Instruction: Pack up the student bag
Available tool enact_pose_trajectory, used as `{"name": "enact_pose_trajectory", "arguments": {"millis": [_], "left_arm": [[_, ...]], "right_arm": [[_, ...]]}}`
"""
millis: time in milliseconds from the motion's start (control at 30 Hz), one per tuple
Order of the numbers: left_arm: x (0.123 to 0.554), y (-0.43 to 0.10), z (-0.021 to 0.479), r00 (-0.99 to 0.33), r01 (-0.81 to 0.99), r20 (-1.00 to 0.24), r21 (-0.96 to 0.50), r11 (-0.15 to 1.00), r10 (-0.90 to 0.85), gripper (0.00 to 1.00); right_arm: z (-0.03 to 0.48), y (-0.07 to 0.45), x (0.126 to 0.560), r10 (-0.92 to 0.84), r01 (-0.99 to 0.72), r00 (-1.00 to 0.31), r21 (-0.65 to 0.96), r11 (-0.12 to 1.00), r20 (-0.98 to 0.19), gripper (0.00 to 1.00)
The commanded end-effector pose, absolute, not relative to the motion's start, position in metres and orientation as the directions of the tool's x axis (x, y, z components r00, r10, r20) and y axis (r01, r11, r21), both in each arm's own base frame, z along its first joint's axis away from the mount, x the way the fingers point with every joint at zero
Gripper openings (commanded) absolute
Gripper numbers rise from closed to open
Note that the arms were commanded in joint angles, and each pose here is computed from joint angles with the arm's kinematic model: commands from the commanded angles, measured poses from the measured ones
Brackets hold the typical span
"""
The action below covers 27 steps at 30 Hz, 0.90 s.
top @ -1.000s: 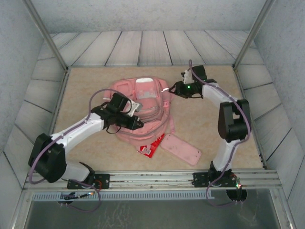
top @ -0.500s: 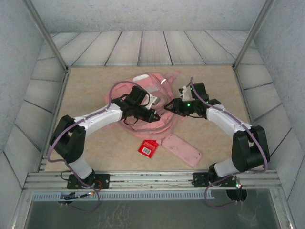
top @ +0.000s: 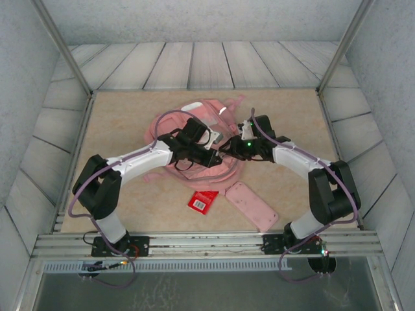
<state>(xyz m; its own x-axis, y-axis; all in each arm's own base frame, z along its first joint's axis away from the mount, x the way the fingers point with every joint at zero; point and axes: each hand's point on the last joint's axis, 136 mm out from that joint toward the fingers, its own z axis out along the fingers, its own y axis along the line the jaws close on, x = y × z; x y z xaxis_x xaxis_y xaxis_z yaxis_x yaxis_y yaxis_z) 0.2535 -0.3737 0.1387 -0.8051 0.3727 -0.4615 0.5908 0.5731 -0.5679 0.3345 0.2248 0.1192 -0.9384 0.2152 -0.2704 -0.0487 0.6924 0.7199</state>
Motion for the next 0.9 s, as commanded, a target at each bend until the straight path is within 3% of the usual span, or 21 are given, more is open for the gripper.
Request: {"name": "enact_pose_trajectory", "arguments": {"millis": [0,167,300,600,867], "left_arm": [[0.255,-0.389,0.165,-0.759,0.649,-0.533,-0.569,0.505,0.375,0.0],[0.256,-0.376,0.153,-0.783,0.615,-0.502,-0.541,0.573,0.366,0.0],[0.248,-0.353,0.138,-0.819,0.563,-0.456,-0.519,0.643,0.349,0.0],[0.21,-0.277,0.103,-0.895,0.416,-0.364,-0.471,0.778,0.258,0.0],[0.199,-0.213,0.11,-0.9,0.353,-0.389,-0.388,0.851,0.196,0.0]], "right_arm": [[0.105,0.222,0.333,0.23,-0.024,-0.936,0.701,0.713,-0.266,0.3],[0.111,0.217,0.34,0.235,-0.041,-0.921,0.677,0.735,-0.311,0.09],[0.121,0.209,0.352,0.229,-0.06,-0.91,0.656,0.753,-0.346,0.01],[0.149,0.185,0.383,0.223,-0.096,-0.904,0.68,0.727,-0.366,0.0],[0.162,0.184,0.409,0.164,-0.141,-0.915,0.673,0.726,-0.368,0.0]]}}
